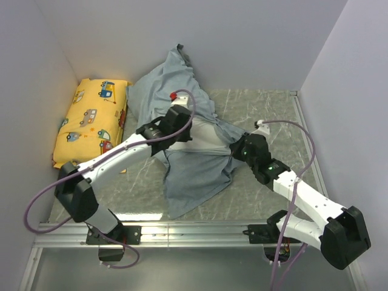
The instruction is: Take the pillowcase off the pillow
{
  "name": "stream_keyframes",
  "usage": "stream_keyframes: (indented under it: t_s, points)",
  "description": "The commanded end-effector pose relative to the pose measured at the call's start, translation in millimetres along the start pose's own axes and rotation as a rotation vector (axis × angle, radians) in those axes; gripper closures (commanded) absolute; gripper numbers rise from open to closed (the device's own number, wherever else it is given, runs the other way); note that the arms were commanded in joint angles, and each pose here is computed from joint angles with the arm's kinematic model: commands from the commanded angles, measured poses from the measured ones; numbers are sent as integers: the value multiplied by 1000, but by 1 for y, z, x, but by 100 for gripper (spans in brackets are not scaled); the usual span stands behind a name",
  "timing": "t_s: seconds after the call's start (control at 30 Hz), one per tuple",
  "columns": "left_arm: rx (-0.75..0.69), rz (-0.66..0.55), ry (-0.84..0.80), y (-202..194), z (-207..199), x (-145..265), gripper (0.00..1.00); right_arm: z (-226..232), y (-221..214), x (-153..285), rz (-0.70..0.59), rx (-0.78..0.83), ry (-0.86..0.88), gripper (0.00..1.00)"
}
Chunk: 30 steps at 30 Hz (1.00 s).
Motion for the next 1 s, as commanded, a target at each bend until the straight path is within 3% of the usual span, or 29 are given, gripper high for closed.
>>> stream_keyframes:
  t_s: [0.0, 0.2, 0.5, 0.97]
  points:
    - [29, -177, 139, 42, 49, 40, 100, -55, 6, -2, 17, 39, -260, 100]
    - [58, -201, 88, 37, 67, 82, 99, -89, 13, -15, 40, -19, -297, 100]
    - [138, -280, -33, 54, 62, 127, 100, -83, -1, -40, 125, -32, -216, 100]
    - [107, -318, 17, 60, 81, 169, 99, -105, 5, -80, 193, -128, -240, 100]
Point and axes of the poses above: each gripper's point midway between its finger pads, its own x axis back along the fingers, its own z axis along the line the jaws close on, y = z × x, the point moved 8 cm from there along x, back along the fingers, and after that the axes turned 13 degrees about x, right-handed, at the moved point
